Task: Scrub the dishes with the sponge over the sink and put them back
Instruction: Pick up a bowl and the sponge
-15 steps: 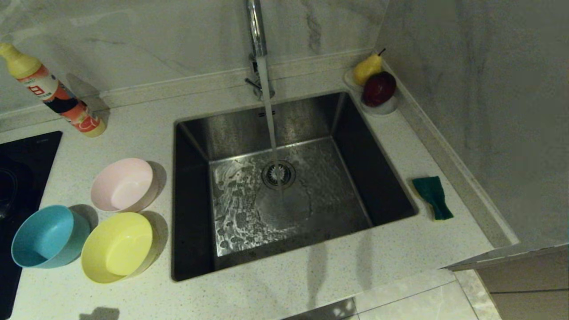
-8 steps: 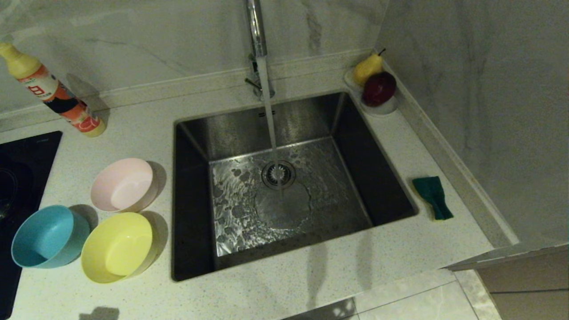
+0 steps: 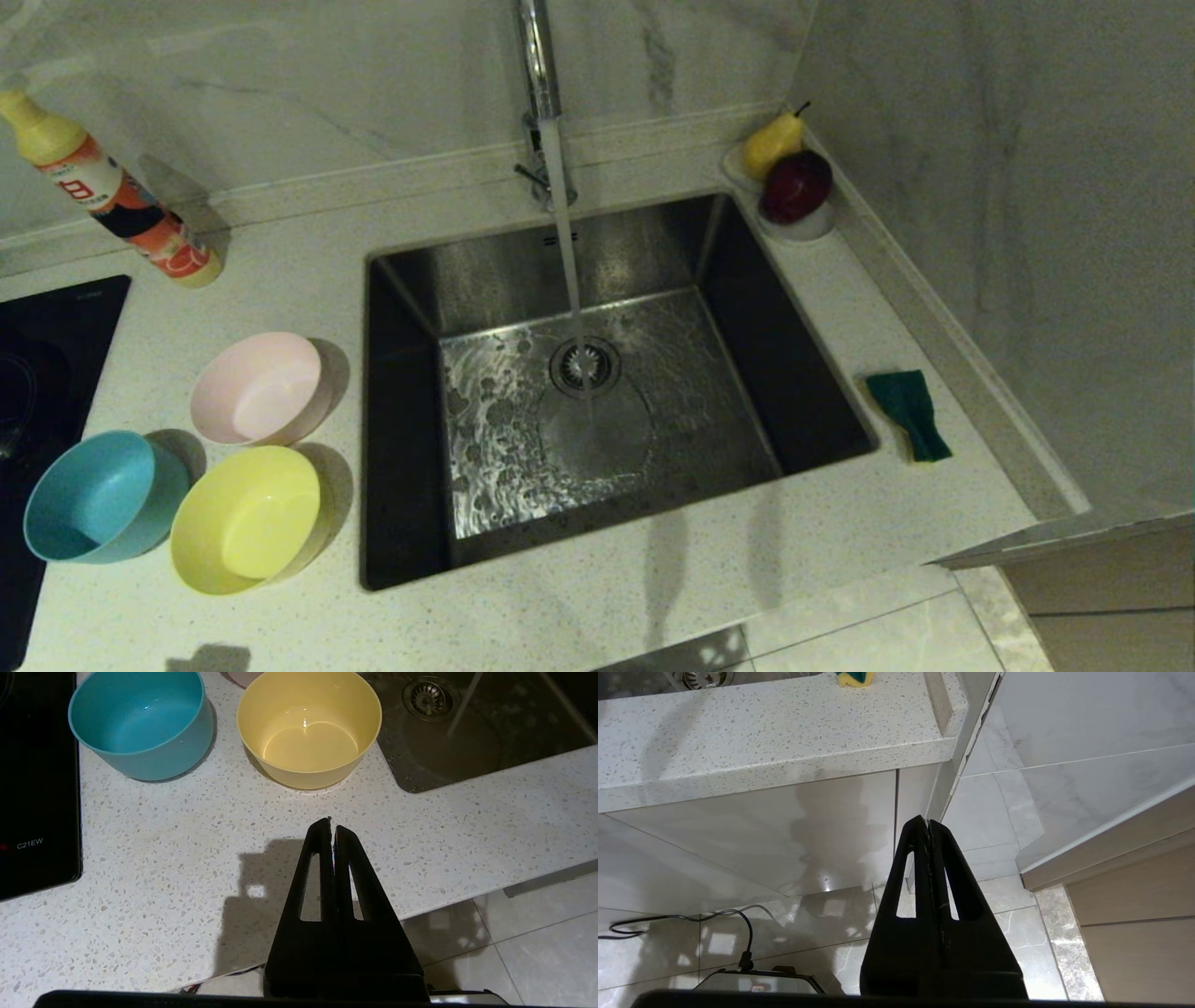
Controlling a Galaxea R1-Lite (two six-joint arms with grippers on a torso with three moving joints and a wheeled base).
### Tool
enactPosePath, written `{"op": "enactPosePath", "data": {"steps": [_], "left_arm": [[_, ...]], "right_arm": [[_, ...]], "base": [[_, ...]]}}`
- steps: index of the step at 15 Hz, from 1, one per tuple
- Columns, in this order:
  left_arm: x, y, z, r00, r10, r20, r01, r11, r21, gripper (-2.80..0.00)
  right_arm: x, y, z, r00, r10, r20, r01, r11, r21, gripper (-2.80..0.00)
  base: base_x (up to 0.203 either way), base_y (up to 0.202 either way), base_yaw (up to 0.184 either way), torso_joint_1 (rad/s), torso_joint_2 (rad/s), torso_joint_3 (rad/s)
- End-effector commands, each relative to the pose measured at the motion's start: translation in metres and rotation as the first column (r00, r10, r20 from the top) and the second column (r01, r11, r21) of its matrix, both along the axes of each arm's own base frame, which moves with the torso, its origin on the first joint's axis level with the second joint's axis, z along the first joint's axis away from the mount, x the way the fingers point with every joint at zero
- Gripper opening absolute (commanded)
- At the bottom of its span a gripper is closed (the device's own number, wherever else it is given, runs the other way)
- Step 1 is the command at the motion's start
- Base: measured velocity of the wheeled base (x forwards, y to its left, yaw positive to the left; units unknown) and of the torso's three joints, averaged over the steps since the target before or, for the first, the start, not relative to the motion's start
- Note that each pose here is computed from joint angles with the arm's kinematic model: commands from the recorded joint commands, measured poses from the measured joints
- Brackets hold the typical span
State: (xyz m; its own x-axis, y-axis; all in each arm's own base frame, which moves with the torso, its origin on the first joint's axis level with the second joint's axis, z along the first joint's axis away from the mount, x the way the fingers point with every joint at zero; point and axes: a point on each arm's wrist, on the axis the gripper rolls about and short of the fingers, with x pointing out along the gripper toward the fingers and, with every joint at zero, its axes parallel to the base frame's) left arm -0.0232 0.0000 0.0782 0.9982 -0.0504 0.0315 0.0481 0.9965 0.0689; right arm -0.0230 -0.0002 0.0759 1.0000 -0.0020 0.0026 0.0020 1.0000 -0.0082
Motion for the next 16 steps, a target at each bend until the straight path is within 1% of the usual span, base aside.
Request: {"op": "enactPosePath", "data": {"steps": [1, 3, 4, 6, 7, 10, 12, 13, 16], "left_arm": [[0.001, 0.0, -0.004, 1.0, 0.0, -0.016, 0.0, 1.0, 0.001, -2.8], [0.001, 0.0, -0.004, 1.0, 0.0, -0.016, 0.0, 1.0, 0.001, -2.8], [0.001, 0.0, -0.004, 1.0, 0.0, -0.015, 0.0, 1.0, 0.001, -2.8], [0.001, 0.0, -0.004, 1.0, 0.0, -0.015, 0.0, 1.0, -0.001, -2.8], [0.001, 0.0, -0.004, 1.0, 0.0, -0.016, 0.0, 1.0, -0.005, -2.8], [0.001, 0.0, -0.004, 1.0, 0.0, -0.015, 0.0, 1.0, -0.006, -2.8], [0.001, 0.0, -0.004, 1.0, 0.0, -0.016, 0.0, 1.0, -0.006, -2.8], [0.001, 0.0, -0.004, 1.0, 0.0, -0.016, 0.0, 1.0, -0.006, -2.8], [0.001, 0.0, -0.004, 1.0, 0.0, -0.016, 0.0, 1.0, -0.006, -2.8]], "right_arm": [[0.0, 0.0, 0.0, 1.0, 0.002, 0.002, -0.002, 1.0, -0.006, -2.8], [-0.001, 0.0, 0.0, 1.0, 0.002, -0.007, -0.002, 1.0, -0.012, -2.8], [-0.002, 0.0, 0.005, 1.0, 0.004, 0.006, -0.004, 0.999, -0.032, -2.8], [-0.012, 0.0, 0.033, 0.997, 0.013, 0.075, -0.009, 0.999, -0.042, -2.8], [-0.018, 0.001, 0.047, 0.996, 0.035, 0.079, -0.031, 0.998, -0.045, -2.8], [-0.03, 0.003, 0.09, 0.992, 0.122, 0.008, -0.122, 0.992, -0.045, -2.8], [-0.025, 0.004, 0.12, 0.984, 0.169, -0.051, -0.171, 0.985, -0.036, -2.8], [-0.02, 0.004, 0.132, 0.978, 0.19, -0.081, -0.193, 0.981, -0.03, -2.8], [0.006, 0.005, 0.151, 0.944, 0.246, -0.219, -0.251, 0.968, 0.006, -2.8]], "base": [[0.0, 0.0, 0.0, 0.0, 0.0, 0.0], [0.0, 0.0, 0.0, 0.0, 0.0, 0.0], [0.0, 0.0, 0.0, 0.0, 0.0, 0.0], [0.0, 0.0, 0.0, 0.0, 0.0, 0.0], [0.0, 0.0, 0.0, 0.0, 0.0, 0.0], [0.0, 0.0, 0.0, 0.0, 0.0, 0.0], [0.0, 0.0, 0.0, 0.0, 0.0, 0.0], [0.0, 0.0, 0.0, 0.0, 0.0, 0.0], [0.0, 0.0, 0.0, 0.0, 0.0, 0.0]]}}
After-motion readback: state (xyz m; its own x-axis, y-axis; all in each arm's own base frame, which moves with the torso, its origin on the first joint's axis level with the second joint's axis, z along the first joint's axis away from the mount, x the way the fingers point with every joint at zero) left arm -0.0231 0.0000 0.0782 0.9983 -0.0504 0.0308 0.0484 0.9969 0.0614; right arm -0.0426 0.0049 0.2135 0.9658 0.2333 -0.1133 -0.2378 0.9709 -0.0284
